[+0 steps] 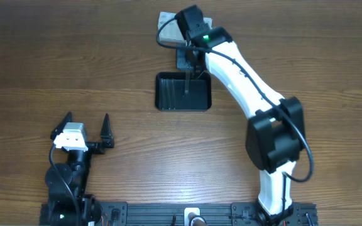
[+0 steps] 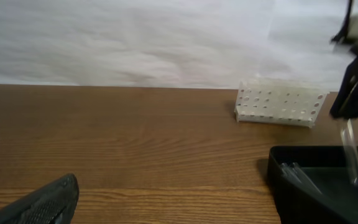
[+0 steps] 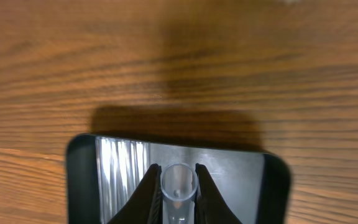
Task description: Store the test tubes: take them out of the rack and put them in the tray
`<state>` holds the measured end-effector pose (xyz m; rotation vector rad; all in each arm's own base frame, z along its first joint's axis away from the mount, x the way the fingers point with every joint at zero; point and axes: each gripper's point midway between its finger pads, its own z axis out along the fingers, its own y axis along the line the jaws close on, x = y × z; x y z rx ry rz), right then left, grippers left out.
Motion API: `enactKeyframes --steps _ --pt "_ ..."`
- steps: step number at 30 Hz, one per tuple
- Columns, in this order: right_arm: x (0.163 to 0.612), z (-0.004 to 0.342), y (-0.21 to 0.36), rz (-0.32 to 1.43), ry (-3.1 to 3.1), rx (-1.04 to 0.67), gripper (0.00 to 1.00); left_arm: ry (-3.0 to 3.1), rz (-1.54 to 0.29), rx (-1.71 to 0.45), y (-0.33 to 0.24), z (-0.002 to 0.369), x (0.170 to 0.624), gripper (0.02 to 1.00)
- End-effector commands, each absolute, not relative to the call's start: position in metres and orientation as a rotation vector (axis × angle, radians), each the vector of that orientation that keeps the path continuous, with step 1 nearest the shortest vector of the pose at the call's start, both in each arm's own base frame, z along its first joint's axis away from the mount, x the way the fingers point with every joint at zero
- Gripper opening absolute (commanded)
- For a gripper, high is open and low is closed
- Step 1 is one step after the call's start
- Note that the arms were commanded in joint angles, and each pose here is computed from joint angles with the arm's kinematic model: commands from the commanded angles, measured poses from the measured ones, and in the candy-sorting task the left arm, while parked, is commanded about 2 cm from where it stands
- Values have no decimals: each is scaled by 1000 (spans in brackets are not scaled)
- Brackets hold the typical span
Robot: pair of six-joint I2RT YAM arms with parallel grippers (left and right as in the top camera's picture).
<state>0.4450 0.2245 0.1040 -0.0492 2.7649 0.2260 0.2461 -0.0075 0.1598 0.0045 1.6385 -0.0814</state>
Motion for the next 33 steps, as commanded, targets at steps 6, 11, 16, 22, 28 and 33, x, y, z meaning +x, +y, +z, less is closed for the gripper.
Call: enactKeyframes --steps 6,11,16,22,28,33 --pt "433 68 247 232 2837 -86 62 1637 -80 25 -9 159 246 1000" --pt "431 52 247 194 2863 -95 69 1637 -80 25 -9 159 246 1000" --pt "430 40 245 163 2883 -95 80 1637 -80 25 -9 159 246 1000" --pt "430 39 245 161 2885 -96 150 1637 -80 25 -9 159 246 1000" --pt "426 38 244 151 2900 -102 275 1637 -80 25 -9 159 246 1000" --pt "418 66 244 157 2877 -173 358 1637 -80 25 -9 159 246 1000"
